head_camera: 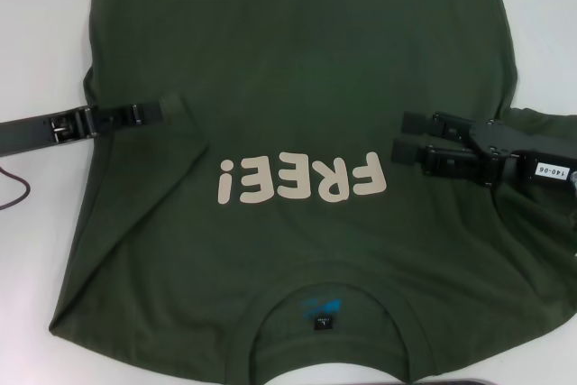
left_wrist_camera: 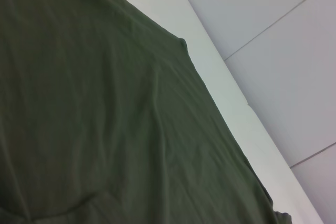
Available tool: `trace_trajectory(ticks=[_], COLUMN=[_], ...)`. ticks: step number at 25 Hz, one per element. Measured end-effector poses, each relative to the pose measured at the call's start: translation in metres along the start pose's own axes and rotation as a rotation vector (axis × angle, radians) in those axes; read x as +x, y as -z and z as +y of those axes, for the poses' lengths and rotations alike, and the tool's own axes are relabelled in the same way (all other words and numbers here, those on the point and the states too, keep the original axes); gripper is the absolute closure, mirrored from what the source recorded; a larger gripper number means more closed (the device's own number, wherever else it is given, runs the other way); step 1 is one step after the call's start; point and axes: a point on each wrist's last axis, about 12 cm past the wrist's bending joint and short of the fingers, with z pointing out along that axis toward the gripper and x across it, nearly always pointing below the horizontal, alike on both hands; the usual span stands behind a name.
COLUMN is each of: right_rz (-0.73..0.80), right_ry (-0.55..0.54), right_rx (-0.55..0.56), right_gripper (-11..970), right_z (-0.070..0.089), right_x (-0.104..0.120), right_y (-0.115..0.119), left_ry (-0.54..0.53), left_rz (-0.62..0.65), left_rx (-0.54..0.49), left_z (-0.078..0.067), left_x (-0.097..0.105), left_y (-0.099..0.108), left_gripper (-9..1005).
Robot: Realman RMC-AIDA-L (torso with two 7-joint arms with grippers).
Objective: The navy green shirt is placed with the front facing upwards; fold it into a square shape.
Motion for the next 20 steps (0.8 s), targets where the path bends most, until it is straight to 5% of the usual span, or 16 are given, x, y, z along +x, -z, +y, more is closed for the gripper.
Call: trace_trajectory(ticks=[3,20], right_rz=[-0.001,-0.013], right_ry=[-0.001,-0.005], right_rx=[-0.001,0.001], right_gripper=[36,35], right_z=[0.000,0.000], right_x=[0.000,0.000], right_y=[0.000,0.000], left_ry=[-0.022,-0.147], left_rz=[-0.007,-0.005], left_rx=[-0.007,-0.148], left_z=[0.001,0.019], left_x=[-0.002,0.002], left_y=[0.001,0.010], left_gripper=[563,135])
